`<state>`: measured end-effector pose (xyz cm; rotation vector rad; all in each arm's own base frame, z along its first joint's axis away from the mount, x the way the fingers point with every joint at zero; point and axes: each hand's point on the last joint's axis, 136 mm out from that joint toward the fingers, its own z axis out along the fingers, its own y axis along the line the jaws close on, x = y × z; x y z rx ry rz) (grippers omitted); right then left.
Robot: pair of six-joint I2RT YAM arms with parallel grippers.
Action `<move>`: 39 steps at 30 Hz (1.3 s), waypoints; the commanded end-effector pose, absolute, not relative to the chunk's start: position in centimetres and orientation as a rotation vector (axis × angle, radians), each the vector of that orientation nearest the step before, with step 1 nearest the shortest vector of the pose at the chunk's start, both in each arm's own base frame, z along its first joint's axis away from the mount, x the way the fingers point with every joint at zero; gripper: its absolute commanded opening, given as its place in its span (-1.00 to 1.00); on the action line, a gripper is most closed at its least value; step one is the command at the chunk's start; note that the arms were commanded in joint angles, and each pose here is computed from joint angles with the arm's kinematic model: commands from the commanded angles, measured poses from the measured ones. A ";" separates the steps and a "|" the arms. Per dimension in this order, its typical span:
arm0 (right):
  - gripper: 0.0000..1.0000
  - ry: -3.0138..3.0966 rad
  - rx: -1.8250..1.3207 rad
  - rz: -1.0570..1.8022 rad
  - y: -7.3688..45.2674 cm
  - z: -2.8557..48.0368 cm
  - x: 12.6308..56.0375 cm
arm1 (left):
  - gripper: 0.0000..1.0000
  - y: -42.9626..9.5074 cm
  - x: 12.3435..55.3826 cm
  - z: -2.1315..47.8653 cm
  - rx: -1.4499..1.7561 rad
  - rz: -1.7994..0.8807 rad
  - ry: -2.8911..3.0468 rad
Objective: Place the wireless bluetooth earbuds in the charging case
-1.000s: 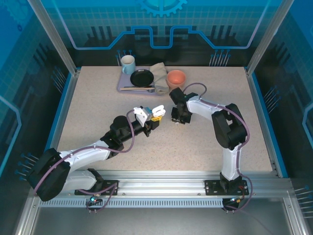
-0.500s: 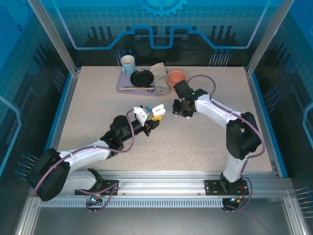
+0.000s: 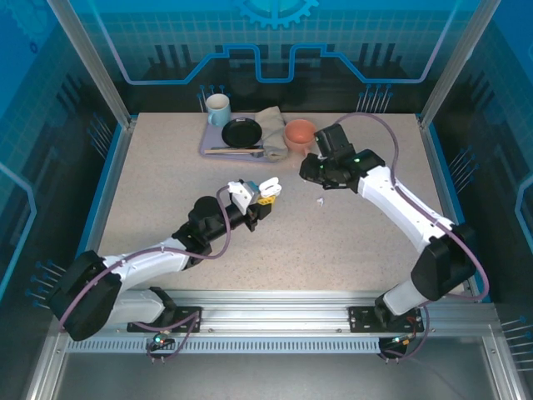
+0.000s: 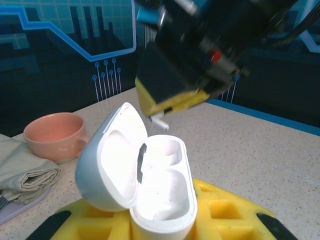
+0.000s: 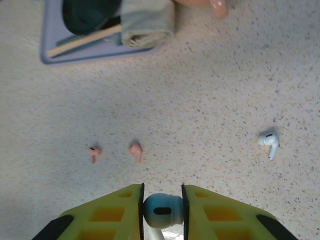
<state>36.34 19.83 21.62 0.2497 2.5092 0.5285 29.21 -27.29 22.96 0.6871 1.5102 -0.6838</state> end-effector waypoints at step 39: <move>-0.42 1.576 -0.092 0.891 24.6 40.5 32.4 | -1.00 -31.5 36.5 32.6 0.541 -0.710 1.402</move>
